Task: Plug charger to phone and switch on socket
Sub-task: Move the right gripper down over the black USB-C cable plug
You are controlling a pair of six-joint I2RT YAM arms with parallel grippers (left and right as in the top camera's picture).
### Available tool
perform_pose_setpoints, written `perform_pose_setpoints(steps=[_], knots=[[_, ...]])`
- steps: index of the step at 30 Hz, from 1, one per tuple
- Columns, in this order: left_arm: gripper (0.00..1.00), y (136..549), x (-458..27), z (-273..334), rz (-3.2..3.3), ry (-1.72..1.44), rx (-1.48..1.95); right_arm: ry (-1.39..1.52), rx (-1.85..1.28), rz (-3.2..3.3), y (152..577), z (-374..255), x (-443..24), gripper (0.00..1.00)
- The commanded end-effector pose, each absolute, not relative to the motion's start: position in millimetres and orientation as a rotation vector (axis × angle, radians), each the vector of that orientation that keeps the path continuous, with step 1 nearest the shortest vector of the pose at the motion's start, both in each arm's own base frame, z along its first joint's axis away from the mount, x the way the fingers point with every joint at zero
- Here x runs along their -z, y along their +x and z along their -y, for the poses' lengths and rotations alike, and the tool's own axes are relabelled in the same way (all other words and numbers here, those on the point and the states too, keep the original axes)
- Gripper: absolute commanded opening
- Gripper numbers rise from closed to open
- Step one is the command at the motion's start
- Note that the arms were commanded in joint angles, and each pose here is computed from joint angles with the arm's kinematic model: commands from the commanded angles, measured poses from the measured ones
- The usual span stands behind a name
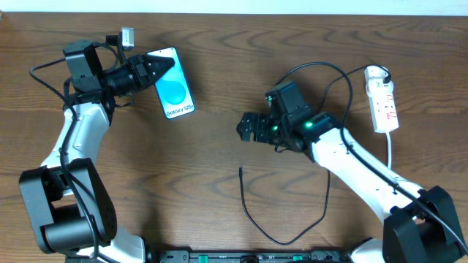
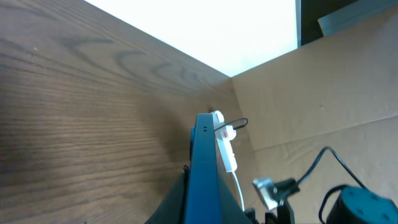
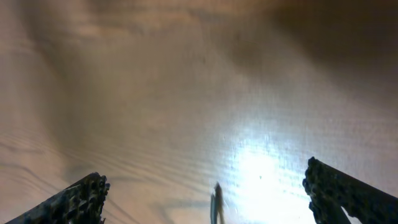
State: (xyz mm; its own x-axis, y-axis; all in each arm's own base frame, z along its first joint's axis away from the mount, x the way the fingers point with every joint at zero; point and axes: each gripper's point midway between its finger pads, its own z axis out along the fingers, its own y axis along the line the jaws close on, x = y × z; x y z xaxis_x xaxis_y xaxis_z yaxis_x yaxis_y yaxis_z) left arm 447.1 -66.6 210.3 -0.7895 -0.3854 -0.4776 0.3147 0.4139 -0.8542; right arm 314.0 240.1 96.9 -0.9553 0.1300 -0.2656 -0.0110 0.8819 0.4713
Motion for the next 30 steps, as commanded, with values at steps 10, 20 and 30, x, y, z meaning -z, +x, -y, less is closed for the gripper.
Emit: perform_pose_setpoints(steps=[10, 20, 30], knots=[[0.07, 444, -217, 66, -2.026, -0.063, 1.42, 0.031, -0.538, -2.819, 277, -260, -91, 0.93], [0.07, 444, -217, 66, -2.026, -0.063, 1.42, 0.068, -0.468, -2.843, 258, -267, -86, 0.92], [0.07, 444, -217, 66, -2.026, -0.063, 1.42, 0.118, -0.351, -2.889, 250, -263, -64, 0.92]])
